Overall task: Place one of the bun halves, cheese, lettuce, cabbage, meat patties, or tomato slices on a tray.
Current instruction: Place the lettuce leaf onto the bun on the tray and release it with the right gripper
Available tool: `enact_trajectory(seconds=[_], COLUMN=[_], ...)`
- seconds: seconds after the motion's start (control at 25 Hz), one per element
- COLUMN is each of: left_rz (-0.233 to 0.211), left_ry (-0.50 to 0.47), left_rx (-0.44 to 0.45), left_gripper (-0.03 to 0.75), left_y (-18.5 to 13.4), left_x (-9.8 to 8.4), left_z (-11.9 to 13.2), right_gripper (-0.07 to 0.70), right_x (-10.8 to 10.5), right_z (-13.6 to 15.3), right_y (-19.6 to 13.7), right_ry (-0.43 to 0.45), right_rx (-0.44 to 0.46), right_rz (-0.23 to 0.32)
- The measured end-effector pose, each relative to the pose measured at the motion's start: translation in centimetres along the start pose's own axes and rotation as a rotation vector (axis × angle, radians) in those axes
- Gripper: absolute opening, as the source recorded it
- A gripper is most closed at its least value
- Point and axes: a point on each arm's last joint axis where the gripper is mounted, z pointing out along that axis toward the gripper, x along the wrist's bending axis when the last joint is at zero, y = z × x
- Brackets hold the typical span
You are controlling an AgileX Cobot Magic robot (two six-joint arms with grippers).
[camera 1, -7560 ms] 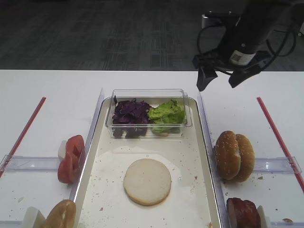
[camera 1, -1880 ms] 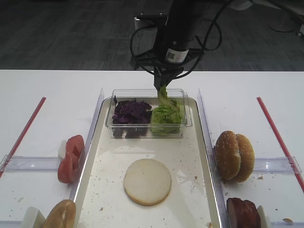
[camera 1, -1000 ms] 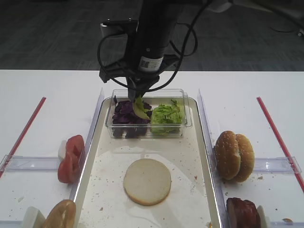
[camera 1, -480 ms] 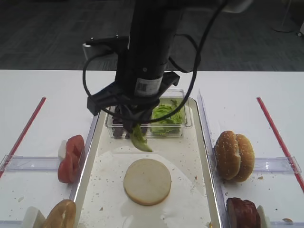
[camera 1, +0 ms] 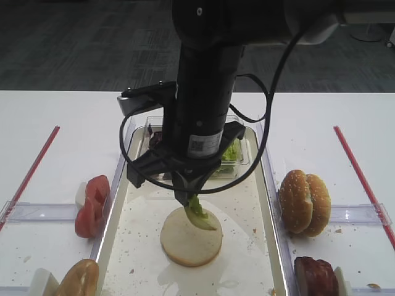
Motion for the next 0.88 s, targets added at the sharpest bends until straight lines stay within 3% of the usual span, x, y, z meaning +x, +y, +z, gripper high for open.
enact_trajectory(seconds=[0.44, 0.88], left_rz=[0.000, 0.000], left_ry=[0.000, 0.000], left_rx=[0.000, 0.000], left_gripper=[0.510, 0.510], left_y=[0.0, 0.0], left_x=[0.0, 0.0], left_z=[0.0, 0.0], right_gripper=[0.059, 0.059], right_x=[0.0, -1.0], right_z=[0.0, 4.0], right_y=[0.1, 1.1], right_ry=[-0.001, -0.002], right_rx=[-0.006, 0.062], right_rz=[0.002, 0.023])
